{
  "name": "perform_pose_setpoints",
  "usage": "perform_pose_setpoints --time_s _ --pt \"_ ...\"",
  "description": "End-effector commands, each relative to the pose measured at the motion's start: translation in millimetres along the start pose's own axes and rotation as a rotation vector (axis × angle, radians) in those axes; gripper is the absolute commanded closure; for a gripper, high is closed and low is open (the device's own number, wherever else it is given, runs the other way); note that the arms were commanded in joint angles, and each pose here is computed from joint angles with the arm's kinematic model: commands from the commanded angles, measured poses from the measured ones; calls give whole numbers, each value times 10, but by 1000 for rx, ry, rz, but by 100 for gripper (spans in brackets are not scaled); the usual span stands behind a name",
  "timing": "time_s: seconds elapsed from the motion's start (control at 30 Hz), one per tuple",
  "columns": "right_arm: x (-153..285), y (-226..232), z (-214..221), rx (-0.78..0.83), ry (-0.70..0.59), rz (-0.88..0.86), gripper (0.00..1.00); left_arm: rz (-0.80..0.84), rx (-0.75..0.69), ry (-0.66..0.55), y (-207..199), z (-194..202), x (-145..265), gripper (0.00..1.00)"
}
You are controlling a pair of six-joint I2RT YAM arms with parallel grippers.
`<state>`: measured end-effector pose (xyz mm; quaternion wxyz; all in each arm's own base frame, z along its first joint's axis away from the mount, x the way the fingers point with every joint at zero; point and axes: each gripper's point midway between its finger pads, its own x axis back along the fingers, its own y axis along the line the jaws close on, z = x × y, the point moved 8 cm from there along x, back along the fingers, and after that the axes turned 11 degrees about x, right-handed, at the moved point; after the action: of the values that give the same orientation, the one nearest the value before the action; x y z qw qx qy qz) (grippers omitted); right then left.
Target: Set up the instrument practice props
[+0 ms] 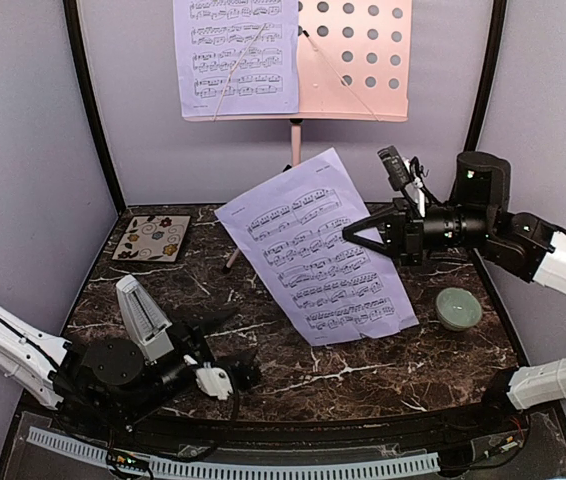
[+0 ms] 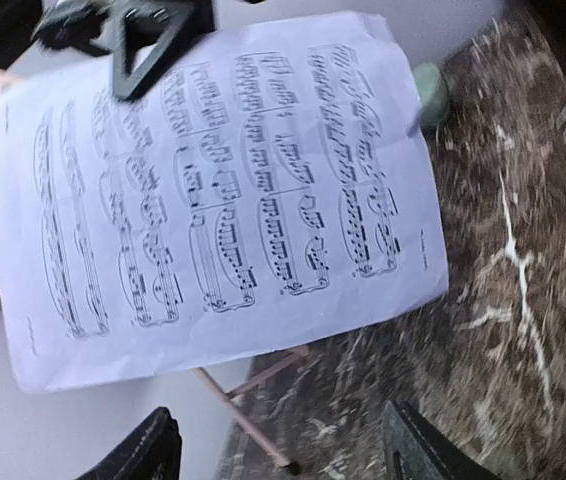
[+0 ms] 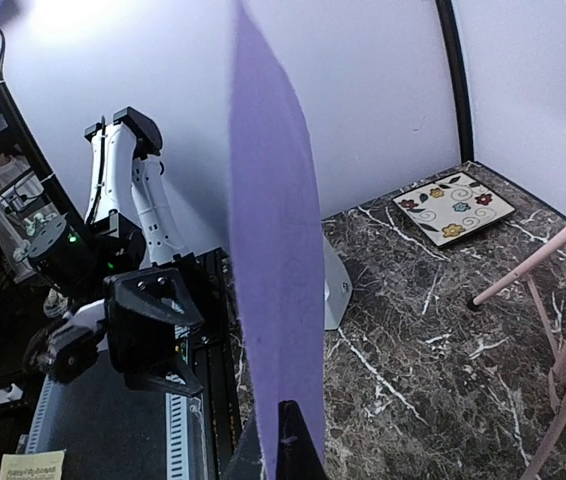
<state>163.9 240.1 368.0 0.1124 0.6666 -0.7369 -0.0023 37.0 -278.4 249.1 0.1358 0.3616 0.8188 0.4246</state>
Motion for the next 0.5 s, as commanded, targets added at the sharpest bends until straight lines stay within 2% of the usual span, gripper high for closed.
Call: perform_pose_setpoints --time_s 0.0,0.07,0.17,0.47 --pt "118 11 -91 143 0 93 100 85 654 -44 337 41 -76 28" --pt "166 48 -116 176 -8 97 100 121 842 -103 476 99 -96 28" --pt "220 118 -145 217 -28 76 100 168 1006 -172 614 192 -124 28" --pt "312 242 -249 270 -105 35 100 366 1193 -304 667 194 -255 27"
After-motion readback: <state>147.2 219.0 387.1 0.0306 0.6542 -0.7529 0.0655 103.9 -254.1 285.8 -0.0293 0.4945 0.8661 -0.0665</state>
